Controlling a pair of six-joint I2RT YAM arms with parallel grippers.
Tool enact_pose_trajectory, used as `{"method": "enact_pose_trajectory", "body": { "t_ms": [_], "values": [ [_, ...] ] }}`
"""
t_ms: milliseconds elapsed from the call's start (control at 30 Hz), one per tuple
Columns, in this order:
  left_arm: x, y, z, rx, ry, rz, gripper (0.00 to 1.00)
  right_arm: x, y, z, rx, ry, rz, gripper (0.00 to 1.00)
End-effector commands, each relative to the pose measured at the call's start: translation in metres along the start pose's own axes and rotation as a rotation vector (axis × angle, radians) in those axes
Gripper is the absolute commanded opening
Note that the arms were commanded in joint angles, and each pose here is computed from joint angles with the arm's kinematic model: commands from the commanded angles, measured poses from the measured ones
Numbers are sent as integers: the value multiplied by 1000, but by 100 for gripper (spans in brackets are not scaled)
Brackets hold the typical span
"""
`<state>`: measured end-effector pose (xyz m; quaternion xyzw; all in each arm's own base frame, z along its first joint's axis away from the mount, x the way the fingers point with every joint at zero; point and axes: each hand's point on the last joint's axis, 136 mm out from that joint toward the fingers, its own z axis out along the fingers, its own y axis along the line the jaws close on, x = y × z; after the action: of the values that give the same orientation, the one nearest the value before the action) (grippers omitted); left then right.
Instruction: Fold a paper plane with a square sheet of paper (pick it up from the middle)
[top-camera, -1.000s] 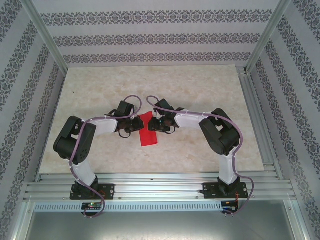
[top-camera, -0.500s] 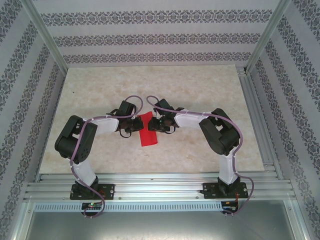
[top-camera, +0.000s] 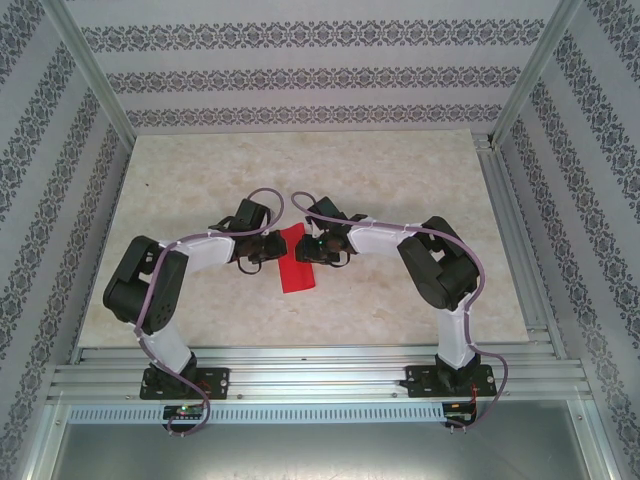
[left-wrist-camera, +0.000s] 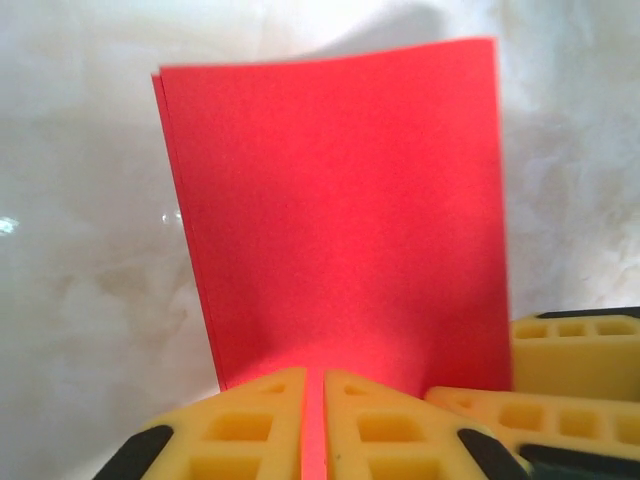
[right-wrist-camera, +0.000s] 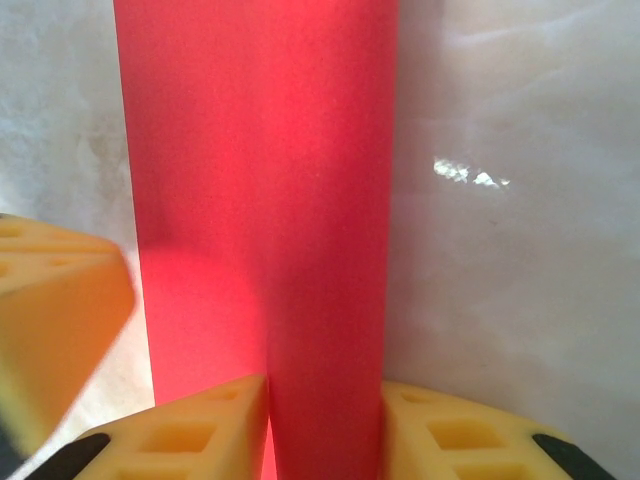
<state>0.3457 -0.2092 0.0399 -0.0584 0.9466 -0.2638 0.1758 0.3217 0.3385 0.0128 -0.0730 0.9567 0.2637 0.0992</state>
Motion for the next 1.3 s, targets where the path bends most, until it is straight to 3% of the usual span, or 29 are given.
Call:
{"method": "enact_pose_trajectory", "body": {
  "t_ms": [0,133,667,1000,1100,1267],
  "values": [
    [-18,-8,-25,-27,-92,34,15,40,-44,45,146,98,-25,34],
    [-27,-6,-33,-41,-134,25,15,40,-47,45,154,100,-32,34],
    [3,-13,6,63,41,10,13,42,-46,49,153,108,-36,34],
    [20,17,19,-77,108,9,11,39,-40,46,133,99,-22,34],
    [28,30,22,-125,133,10,11,26,-22,35,64,64,-2,35],
    [39,43,25,-162,159,10,10,-8,1,-11,-24,-69,47,45]
  ]
}}
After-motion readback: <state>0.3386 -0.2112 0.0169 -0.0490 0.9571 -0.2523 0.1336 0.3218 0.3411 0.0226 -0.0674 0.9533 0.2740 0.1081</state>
